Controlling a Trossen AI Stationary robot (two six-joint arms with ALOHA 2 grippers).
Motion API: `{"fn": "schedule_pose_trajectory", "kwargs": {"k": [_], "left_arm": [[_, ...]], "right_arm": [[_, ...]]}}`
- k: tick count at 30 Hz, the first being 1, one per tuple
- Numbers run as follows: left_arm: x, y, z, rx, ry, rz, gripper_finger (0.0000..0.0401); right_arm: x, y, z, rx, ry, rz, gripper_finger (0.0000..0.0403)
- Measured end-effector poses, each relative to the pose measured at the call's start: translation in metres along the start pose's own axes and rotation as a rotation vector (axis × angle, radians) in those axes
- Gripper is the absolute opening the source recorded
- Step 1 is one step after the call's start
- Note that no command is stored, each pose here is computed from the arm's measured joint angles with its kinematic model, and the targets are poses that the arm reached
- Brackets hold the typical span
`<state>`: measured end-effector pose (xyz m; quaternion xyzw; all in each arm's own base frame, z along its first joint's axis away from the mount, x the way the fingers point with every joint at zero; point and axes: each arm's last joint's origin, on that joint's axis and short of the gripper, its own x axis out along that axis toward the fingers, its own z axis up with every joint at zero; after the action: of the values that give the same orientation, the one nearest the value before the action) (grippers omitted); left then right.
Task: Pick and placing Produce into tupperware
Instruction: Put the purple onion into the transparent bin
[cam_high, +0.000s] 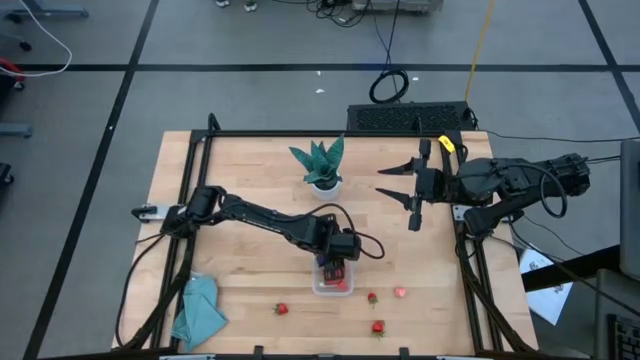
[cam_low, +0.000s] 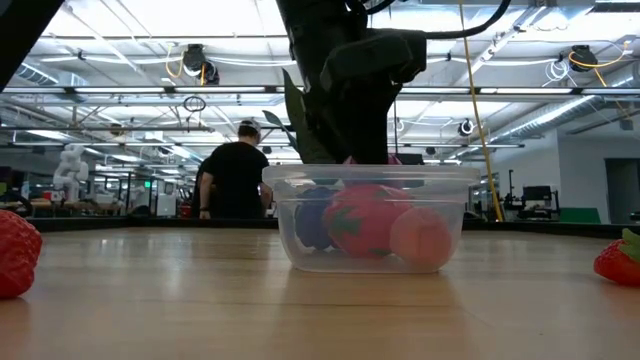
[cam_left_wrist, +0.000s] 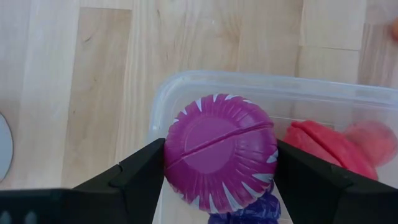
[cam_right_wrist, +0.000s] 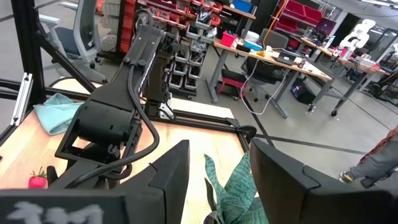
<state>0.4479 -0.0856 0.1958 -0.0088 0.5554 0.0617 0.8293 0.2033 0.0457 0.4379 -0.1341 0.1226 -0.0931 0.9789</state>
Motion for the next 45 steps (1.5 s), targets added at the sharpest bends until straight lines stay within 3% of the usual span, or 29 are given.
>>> {"fn": "schedule_pose_trajectory", "kwargs": {"k": [45], "left_arm": [[-0.0005, -0.0033, -0.0014, -0.007, 0.014, -0.034, 0.0276]], "right_arm": [[0.0001, 0.0002, -0.0007, 0.004, 0.007, 0.001, 0.016]]}}
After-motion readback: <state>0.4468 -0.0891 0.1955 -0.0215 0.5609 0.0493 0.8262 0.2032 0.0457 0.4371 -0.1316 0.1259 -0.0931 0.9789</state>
